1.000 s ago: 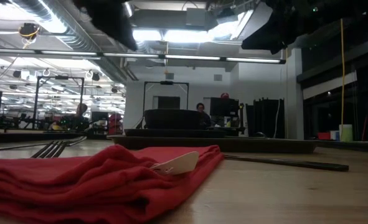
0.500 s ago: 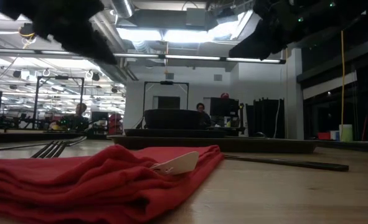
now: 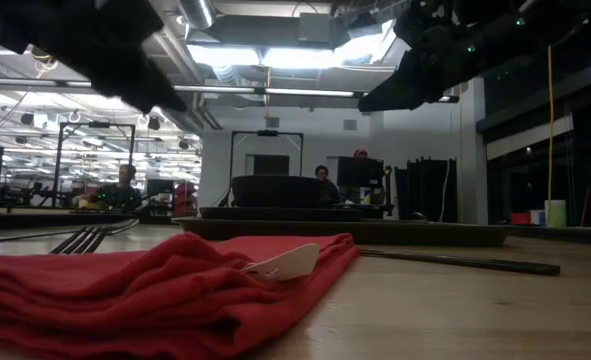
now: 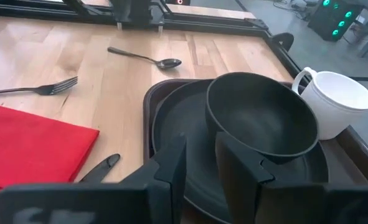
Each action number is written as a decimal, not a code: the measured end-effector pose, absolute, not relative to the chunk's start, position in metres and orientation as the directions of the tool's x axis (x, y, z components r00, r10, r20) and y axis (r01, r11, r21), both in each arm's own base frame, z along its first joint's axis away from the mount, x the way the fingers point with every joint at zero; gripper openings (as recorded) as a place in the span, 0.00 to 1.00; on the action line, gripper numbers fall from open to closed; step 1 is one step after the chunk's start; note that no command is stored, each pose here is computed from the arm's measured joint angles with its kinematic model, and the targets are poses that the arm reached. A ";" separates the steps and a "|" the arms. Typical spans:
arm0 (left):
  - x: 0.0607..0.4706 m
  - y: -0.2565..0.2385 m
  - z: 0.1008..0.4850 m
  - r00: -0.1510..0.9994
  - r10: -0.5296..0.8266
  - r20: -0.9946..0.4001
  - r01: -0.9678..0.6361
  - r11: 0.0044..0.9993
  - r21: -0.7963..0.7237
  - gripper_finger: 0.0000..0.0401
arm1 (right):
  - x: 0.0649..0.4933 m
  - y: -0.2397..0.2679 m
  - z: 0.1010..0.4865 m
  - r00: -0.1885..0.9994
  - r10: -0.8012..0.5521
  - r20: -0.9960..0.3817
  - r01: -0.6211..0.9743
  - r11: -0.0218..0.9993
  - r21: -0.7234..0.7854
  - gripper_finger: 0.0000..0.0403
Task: Set up tray
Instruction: Put the red table napkin on the brown serving tray to the top right of the black plate
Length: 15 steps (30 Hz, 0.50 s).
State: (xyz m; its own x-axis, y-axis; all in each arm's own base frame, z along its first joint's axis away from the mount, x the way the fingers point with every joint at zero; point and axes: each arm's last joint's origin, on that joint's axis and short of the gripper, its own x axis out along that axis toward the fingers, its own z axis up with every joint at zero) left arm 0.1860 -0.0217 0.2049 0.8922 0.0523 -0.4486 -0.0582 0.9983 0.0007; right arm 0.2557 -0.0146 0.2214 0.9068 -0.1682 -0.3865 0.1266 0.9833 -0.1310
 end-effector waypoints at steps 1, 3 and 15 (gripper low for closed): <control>0.188 -0.027 0.206 0.903 0.028 -0.429 -0.032 0.999 -0.003 0.00 | 0.255 -0.015 0.221 0.905 -0.168 -0.390 0.125 0.983 -0.133 0.23; 0.193 -0.037 0.206 0.914 0.016 -0.406 -0.008 1.000 0.022 0.00 | 0.255 -0.012 0.221 0.904 -0.159 -0.398 0.114 0.984 -0.133 0.22; 0.231 -0.112 0.216 0.869 -0.052 -0.492 0.062 0.998 0.003 0.00 | 0.257 0.019 0.228 0.944 -0.047 -0.325 0.005 0.992 -0.128 0.02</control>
State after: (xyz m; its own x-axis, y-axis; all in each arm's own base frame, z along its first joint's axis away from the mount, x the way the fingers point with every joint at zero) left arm 0.2310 -0.1116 0.2159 0.8691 -0.0522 -0.4919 0.0615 0.9981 0.0028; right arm 0.2571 0.0190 0.2279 0.9444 -0.0473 -0.3254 0.0055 0.9917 -0.1282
